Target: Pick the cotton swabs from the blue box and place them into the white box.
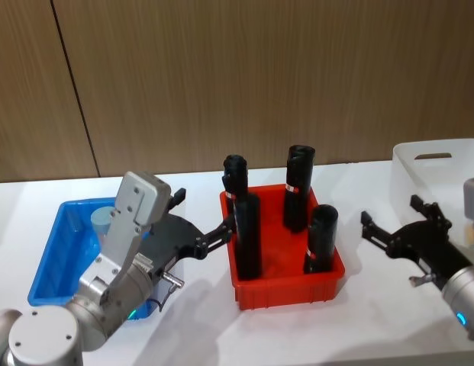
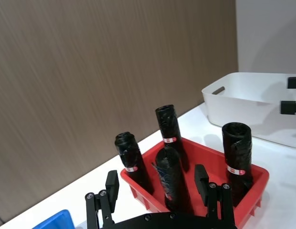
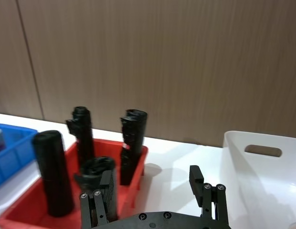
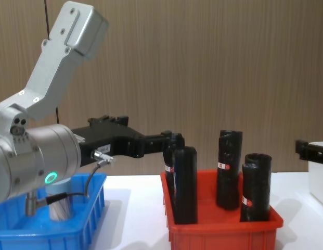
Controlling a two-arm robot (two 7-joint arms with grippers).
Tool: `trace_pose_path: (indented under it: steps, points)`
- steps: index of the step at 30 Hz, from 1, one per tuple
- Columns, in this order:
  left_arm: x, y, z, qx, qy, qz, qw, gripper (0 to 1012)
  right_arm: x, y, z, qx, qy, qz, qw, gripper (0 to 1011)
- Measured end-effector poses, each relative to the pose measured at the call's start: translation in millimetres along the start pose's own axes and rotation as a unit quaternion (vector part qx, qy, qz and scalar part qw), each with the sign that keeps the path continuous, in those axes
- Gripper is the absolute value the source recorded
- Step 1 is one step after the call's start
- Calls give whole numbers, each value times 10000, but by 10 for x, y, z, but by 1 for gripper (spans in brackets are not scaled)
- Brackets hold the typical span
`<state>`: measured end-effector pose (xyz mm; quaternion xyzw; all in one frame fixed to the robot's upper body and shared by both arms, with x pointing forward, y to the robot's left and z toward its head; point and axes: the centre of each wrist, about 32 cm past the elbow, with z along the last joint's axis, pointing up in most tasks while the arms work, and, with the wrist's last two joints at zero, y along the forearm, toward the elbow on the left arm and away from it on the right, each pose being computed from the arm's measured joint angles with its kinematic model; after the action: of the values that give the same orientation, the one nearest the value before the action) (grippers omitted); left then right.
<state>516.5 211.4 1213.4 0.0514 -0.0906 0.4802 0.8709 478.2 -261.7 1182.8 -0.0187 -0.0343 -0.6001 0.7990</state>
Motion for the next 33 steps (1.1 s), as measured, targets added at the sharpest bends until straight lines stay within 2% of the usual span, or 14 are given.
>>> trace_pose_path:
  steps: [8,14,19,33]
  points:
    - [-154,83,-27,-175,-138,383,9990,1004,-233,-181,57,186,121,199,9996,1002]
    - [-234,126,-35,-277,-197,579,9977,1004,-312,-248,81,249,172,262,9992,1002]
    - [-254,138,-38,-305,-210,631,9973,1004,-331,-265,86,262,185,277,9991,1002]
    - [-257,138,-37,-310,-209,639,9973,1004,-329,-266,88,265,182,277,9991,1002]
